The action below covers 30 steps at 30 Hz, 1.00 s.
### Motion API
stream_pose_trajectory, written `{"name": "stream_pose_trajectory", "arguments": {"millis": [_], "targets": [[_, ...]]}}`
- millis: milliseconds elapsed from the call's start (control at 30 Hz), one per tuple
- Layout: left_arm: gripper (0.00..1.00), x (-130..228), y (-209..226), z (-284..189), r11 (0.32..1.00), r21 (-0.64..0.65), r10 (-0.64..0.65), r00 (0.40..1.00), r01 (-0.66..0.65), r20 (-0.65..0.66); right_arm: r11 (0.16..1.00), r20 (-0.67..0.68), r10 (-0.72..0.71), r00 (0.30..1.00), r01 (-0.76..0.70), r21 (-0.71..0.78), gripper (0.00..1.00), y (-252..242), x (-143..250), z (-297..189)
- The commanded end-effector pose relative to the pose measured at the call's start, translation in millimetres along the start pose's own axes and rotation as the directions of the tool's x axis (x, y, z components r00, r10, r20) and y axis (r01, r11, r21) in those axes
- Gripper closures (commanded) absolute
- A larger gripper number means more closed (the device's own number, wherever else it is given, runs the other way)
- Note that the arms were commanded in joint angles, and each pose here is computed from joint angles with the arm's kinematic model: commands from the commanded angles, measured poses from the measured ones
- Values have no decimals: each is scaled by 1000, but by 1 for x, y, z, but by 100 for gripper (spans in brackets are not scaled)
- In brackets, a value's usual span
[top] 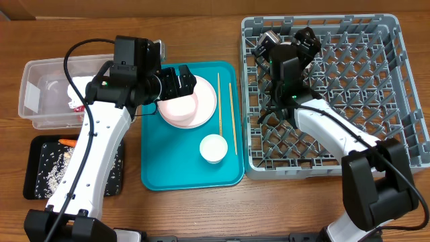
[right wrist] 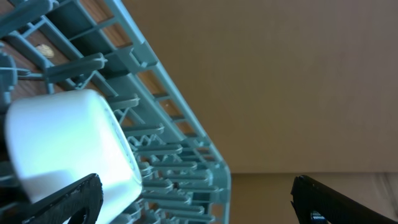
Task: Sort waste into correct bins and load items into the dishwasher
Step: 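Lower the white bowl upside down into the rack's upper area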
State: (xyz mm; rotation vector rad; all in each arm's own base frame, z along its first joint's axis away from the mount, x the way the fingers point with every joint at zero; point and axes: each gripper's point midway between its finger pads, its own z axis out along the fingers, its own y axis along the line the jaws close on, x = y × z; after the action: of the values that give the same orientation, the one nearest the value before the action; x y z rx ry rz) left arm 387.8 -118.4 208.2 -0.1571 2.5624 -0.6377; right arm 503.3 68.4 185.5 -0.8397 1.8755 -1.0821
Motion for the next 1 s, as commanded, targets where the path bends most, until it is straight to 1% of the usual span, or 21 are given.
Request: {"name": "stream_pose_trajectory", "arguments": {"millis": [0, 67, 200, 300, 367, 433, 533, 567, 600, 633, 667, 700, 733, 767, 833, 967], "targets": [[0, -8, -4, -8, 1000, 4, 13, 999, -13, 31, 989, 22, 147, 989, -147, 18, 0, -24, -2, -7], [0, -8, -4, -8, 1000, 4, 13, 999, -13, 31, 984, 24, 177, 984, -177, 13, 0, -27, -2, -10], [0, -8, -4, -8, 1000, 4, 13, 999, -13, 31, 941, 64, 339, 939, -340, 1, 0, -42, -6, -18], [0, -8, -4, -8, 1000, 4, 13, 999, -13, 31, 887, 96, 461, 882, -457, -65, 0, -52, -7, -25], [0, -8, -4, -8, 1000, 4, 14, 999, -14, 31, 843, 108, 536, 837, -523, -124, 6, -56, -8, -28], [0, -8, -4, -8, 1000, 4, 14, 999, -14, 31, 766, 106, 639, 762, -616, -186, 11, -61, -6, -29], [0, -8, -4, -8, 1000, 4, 14, 999, -14, 31, 606, 55, 781, 622, -734, -308, 24, -57, -4, -25], [0, -8, -4, -8, 1000, 4, 13, 999, -13, 31, 553, 30, 814, 581, -757, -350, 31, -53, -4, -23], [0, -8, -4, -8, 1000, 4, 14, 999, -14, 31, 501, 5, 841, 542, -774, -387, 41, -51, -4, -22], [0, -8, -4, -8, 1000, 4, 14, 999, -14, 31, 427, -28, 874, 485, -795, -432, 57, -49, -5, -21], [0, -8, -4, -8, 1000, 4, 13, 999, -13, 31, 394, -42, 888, 459, -803, -447, 66, -49, -5, -21], [0, -8, -4, -8, 1000, 4, 14, 999, -14, 31, 347, -58, 906, 419, -814, -466, 79, -51, -5, -20], [0, -8, -4, -8, 1000, 4, 14, 999, -14, 31, 319, -67, 917, 394, -822, -471, 89, -53, -4, -19], [0, -8, -4, -8, 1000, 4, 13, 999, -13, 31, 291, -71, 928, 365, -831, -474, 96, -56, -3, -16], [0, -8, -4, -8, 1000, 4, 13, 999, -13, 31, 281, -68, 934, 352, -837, -470, 96, -57, -2, -12], [0, -8, -4, -8, 1000, 4, 13, 999, -13, 31, 283, -78, 930, 360, -834, -474, 96, -41, -4, 3]]}}
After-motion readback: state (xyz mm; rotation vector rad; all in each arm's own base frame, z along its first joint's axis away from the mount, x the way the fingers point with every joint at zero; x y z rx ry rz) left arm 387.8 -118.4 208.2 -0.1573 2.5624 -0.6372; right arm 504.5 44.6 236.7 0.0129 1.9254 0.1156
